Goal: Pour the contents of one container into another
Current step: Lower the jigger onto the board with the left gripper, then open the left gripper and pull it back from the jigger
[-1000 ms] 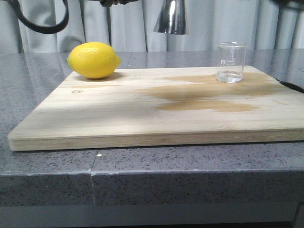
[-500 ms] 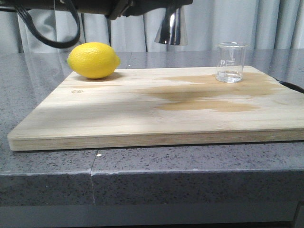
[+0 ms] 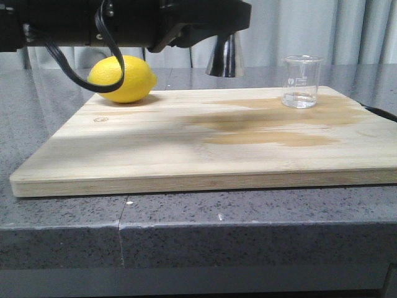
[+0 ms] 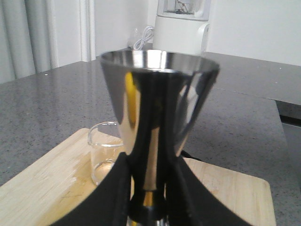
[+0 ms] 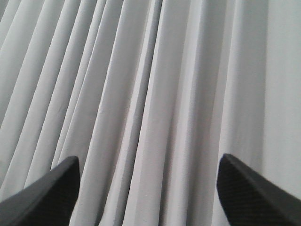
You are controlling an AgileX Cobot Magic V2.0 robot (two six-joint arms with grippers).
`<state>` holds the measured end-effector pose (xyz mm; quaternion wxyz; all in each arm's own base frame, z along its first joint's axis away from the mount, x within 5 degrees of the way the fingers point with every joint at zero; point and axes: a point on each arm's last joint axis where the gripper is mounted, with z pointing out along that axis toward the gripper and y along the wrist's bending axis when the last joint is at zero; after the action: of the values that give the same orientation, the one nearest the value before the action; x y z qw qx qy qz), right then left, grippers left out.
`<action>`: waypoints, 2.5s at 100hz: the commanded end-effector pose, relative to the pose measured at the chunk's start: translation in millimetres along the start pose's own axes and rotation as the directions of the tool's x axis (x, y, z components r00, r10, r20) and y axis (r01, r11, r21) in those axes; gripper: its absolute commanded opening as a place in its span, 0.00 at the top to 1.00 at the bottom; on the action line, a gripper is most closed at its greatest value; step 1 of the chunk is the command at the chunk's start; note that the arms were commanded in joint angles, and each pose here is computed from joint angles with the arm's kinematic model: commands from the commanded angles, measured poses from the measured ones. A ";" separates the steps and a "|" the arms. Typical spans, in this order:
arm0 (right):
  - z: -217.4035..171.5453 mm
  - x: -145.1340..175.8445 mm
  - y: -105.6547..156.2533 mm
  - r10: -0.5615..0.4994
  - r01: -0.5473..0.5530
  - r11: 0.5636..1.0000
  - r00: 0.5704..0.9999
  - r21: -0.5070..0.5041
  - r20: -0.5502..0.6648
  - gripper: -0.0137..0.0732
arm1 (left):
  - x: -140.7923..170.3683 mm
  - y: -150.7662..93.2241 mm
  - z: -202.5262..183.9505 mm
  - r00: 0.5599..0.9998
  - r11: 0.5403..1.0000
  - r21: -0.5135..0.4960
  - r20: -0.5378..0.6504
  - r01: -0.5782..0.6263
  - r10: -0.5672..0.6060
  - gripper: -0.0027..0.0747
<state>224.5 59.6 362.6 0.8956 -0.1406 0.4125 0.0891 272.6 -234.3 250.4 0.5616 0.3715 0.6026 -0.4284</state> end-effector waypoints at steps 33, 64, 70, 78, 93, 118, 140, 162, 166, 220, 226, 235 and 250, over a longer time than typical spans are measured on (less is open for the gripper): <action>4.3 -22.4 -4.1 -0.014 0.012 1.000 0.991 0.015 0.130 0.22 | -13.7 19.8 -6.4 0.986 1.000 0.000 0.164 -0.003 0.003 0.99; 4.3 -22.4 -4.0 -0.014 0.012 1.000 0.991 0.014 0.130 0.22 | 9.3 27.2 -0.2 0.990 1.000 0.012 0.142 0.027 -0.029 0.99; 4.3 -22.2 -4.0 -0.014 0.012 1.000 0.992 0.014 0.128 0.22 | 11.8 27.6 0.5 0.989 0.999 0.017 0.143 0.028 -0.030 0.99; 4.3 -22.2 -4.0 -0.014 0.012 1.000 0.992 0.014 0.128 0.22 | 14.0 28.1 1.1 0.988 0.999 0.023 0.148 0.031 -0.034 0.99; 4.3 -22.2 -4.0 -0.014 0.012 1.000 0.992 0.014 0.128 0.22 | 15.4 28.5 1.4 0.989 1.000 0.018 0.145 0.008 -0.011 0.99; 4.3 -22.2 -4.0 -0.014 0.012 1.000 0.992 0.014 0.128 0.22 | 15.4 28.5 1.4 0.989 1.000 0.015 0.145 -0.016 0.014 0.99; 4.3 -22.2 -4.0 -0.014 0.012 1.000 0.992 0.014 0.128 0.22 | 15.4 28.5 1.4 0.989 1.000 0.015 0.146 -0.016 0.014 0.99; 4.3 -22.2 -4.0 -0.014 0.012 1.000 0.992 0.014 0.128 0.22 | 15.5 28.6 1.5 0.988 0.999 0.015 0.154 -0.029 0.026 0.99; 4.3 -22.2 -4.0 -0.014 0.012 1.000 0.992 0.014 0.128 0.22 | 15.3 28.5 1.5 0.986 0.999 0.017 0.165 -0.031 0.027 0.99; 4.3 -22.2 -4.0 -0.014 0.012 1.000 0.992 0.014 0.128 0.22 | 27.3 32.0 4.3 0.983 1.000 0.030 0.185 0.001 -0.007 0.99; 4.3 -22.2 -4.0 -0.014 0.012 1.000 0.992 0.014 0.128 0.22 | 27.3 32.0 4.3 0.983 1.000 0.030 0.185 0.001 -0.007 0.99; 4.3 -22.2 -4.0 -0.014 0.012 1.000 0.992 0.014 0.128 0.22 | 27.5 31.6 4.3 0.983 0.999 0.033 0.183 -0.001 -0.005 0.99; 4.3 -22.2 -4.0 -0.014 0.012 1.000 0.992 0.014 0.128 0.22 | 28.2 30.6 4.4 0.984 0.999 0.043 0.175 -0.008 0.000 0.99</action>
<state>224.3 59.7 362.8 0.8963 -0.1414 0.4107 0.0894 299.8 -229.7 188.2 0.5610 0.3593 0.5964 -0.4477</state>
